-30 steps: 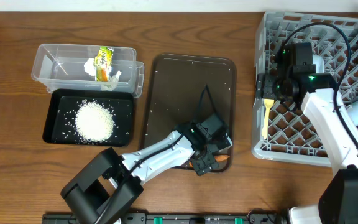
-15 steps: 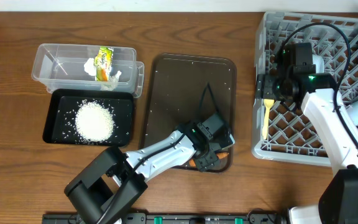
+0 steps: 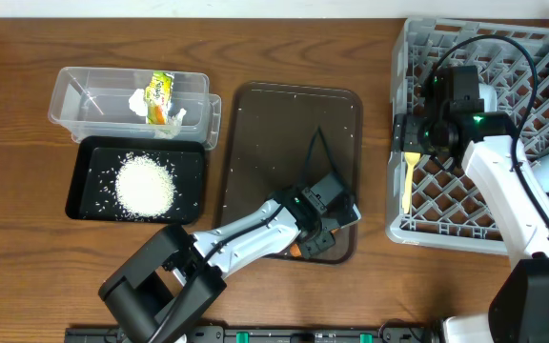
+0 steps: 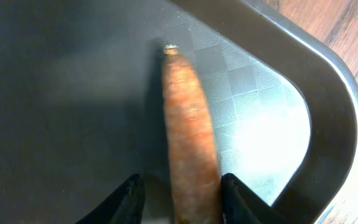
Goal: Sort waste into correct bins and load items into the dishwasher rack
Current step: 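Reach left gripper across to the carrot and grasp it, then carry carrot left and drop it onto the black tray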
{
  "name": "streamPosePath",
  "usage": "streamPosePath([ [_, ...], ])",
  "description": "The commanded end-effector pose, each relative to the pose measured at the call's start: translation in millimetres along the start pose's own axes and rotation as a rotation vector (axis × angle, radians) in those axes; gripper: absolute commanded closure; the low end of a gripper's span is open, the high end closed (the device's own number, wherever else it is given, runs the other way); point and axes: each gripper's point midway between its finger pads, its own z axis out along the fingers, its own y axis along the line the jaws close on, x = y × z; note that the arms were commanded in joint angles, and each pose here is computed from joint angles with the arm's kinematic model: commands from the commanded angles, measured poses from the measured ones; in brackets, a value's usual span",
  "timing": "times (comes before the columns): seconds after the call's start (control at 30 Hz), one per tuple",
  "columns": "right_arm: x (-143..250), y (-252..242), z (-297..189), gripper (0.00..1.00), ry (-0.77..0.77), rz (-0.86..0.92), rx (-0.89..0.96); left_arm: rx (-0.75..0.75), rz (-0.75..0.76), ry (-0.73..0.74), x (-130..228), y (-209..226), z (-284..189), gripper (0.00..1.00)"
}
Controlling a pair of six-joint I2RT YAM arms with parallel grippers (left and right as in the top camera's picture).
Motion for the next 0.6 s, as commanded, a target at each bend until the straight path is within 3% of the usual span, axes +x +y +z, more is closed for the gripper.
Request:
streamPosePath([
  [0.0, -3, -2, -3, 0.17, -0.012, -0.007, 0.003, 0.002, 0.006, 0.013, 1, 0, 6, 0.62],
  [0.3, -3, -2, -3, 0.16, -0.012, -0.007, 0.003, -0.006, -0.006, -0.001, -3, 5, 2, 0.73],
  [0.43, -3, -2, -3, 0.16, -0.012, -0.007, 0.003, -0.096, -0.116, -0.023, -3, 30, -13, 0.81],
  [0.57, -3, -2, -3, 0.16, -0.012, -0.007, 0.003, -0.136, -0.189, -0.08, -5, 54, -39, 0.81],
])
